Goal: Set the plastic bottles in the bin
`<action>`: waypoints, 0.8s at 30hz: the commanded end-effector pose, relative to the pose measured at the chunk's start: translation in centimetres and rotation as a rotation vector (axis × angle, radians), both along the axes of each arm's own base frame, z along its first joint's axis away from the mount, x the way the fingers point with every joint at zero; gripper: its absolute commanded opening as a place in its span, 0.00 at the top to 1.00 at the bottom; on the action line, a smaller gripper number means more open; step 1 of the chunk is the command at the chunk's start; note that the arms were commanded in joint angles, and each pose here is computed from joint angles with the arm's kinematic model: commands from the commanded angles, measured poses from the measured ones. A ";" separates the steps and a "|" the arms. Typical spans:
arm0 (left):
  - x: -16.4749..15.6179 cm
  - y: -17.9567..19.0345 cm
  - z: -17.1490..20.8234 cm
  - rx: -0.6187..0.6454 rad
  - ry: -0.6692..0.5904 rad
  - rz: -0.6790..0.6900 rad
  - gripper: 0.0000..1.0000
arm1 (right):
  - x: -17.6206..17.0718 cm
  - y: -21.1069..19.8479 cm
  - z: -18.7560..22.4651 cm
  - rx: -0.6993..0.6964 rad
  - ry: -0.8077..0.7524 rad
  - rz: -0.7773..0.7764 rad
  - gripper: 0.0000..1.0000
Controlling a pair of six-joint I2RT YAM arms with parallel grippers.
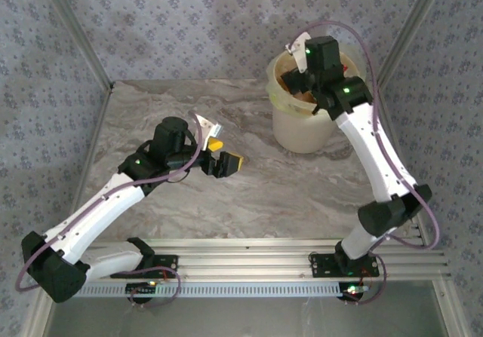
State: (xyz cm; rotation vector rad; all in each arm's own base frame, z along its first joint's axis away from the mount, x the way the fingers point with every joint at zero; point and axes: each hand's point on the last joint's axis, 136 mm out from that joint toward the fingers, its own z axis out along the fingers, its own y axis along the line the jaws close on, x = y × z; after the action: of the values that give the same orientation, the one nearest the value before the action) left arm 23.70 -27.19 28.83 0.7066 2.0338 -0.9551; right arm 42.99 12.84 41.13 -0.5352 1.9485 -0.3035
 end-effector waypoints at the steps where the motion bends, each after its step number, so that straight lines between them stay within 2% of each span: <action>1: 0.7 1.4 2.7 0.007 -0.101 0.077 0.00 | -2.3 0.8 1.1 0.160 -0.011 0.043 0.00; 12: 1.7 3.4 3.5 0.025 -0.160 0.196 0.00 | -9.9 3.0 2.1 0.539 -0.047 0.250 0.00; 18: 1.9 5.1 4.0 0.059 -0.240 0.258 0.00 | -12.6 2.7 1.1 0.590 -0.024 0.274 0.00; 24: 3.1 9.0 4.2 0.143 -0.339 0.444 0.00 | -14.2 0.2 -0.7 0.600 -0.070 0.190 0.00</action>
State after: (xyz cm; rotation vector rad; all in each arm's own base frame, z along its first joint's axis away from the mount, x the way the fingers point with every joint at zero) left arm 25.89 -20.48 32.87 0.4837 1.8792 -0.5621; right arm 29.30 13.99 40.44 -0.3681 1.8123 0.3724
